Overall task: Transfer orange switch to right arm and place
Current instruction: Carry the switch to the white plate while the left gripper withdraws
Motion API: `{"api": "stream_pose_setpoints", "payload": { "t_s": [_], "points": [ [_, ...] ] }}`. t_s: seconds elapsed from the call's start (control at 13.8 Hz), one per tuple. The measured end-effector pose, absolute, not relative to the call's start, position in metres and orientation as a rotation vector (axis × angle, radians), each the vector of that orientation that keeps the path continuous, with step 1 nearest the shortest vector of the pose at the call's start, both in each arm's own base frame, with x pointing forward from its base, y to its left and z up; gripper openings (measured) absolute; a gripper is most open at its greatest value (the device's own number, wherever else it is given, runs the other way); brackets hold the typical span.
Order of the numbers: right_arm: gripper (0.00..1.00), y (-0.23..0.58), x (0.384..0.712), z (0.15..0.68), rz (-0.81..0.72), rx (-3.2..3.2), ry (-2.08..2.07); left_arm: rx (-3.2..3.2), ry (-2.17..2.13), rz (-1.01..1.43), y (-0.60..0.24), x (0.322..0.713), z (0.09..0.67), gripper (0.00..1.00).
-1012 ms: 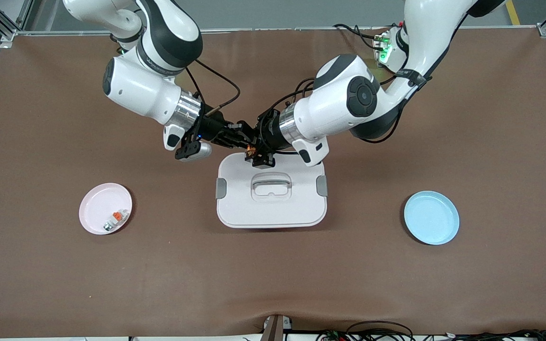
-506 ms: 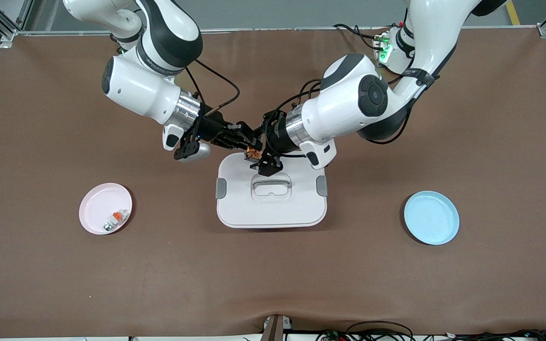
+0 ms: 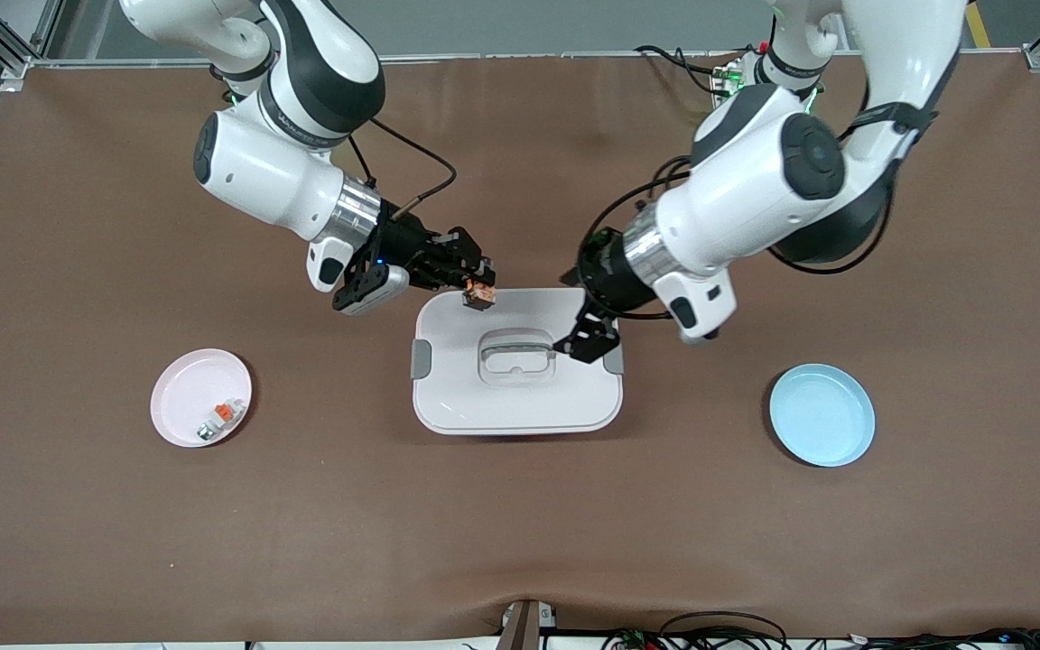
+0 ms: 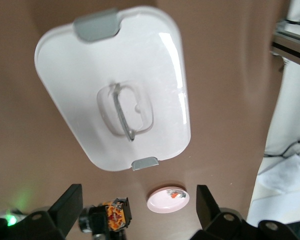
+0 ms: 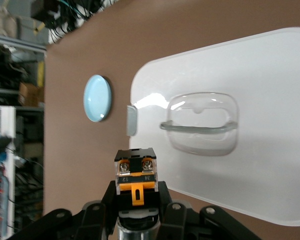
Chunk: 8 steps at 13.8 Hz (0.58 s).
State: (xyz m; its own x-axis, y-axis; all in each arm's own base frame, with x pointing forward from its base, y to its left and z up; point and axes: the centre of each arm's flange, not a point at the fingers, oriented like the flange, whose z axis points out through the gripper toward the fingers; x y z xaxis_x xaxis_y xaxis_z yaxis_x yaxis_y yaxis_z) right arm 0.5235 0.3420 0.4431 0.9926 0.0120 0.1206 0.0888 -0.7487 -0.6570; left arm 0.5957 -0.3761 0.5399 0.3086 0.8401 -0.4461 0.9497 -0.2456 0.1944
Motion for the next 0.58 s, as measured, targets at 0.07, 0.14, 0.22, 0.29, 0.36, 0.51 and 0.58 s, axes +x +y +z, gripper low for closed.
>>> {"api": "stream_pose_setpoints", "payload": {
  "t_s": [0.07, 0.14, 0.22, 0.29, 0.36, 0.51, 0.58],
  "points": [
    [0.35, 0.335, 0.526, 0.440, -0.126, -2.462, -0.134, 2.225, 1.521, -0.309, -0.363, 0.596, 0.549, 1.00],
    [0.35, 0.325, 0.529, 0.439, -0.112, -2.512, -0.200, 2.285, 1.463, -0.276, -0.344, 0.600, 0.554, 1.00],
    [0.35, 0.315, 0.533, 0.438, -0.100, -2.567, -0.273, 2.352, 1.394, -0.250, -0.319, 0.608, 0.557, 1.00],
    [0.35, 0.305, 0.537, 0.440, -0.093, -2.623, -0.371, 2.429, 1.309, -0.230, -0.291, 0.615, 0.558, 1.00],
    [0.35, 0.296, 0.541, 0.444, -0.093, -2.661, -0.486, 2.500, 1.220, -0.216, -0.264, 0.620, 0.559, 1.00],
    [0.35, 0.276, 0.548, 0.451, -0.087, -2.674, -0.732, 2.591, 1.094, -0.173, -0.221, 0.627, 0.565, 1.00],
    [0.35, 0.263, 0.552, 0.452, -0.084, -2.652, -0.845, 2.616, 1.083, -0.136, -0.204, 0.631, 0.567, 1.00]
  ]
}}
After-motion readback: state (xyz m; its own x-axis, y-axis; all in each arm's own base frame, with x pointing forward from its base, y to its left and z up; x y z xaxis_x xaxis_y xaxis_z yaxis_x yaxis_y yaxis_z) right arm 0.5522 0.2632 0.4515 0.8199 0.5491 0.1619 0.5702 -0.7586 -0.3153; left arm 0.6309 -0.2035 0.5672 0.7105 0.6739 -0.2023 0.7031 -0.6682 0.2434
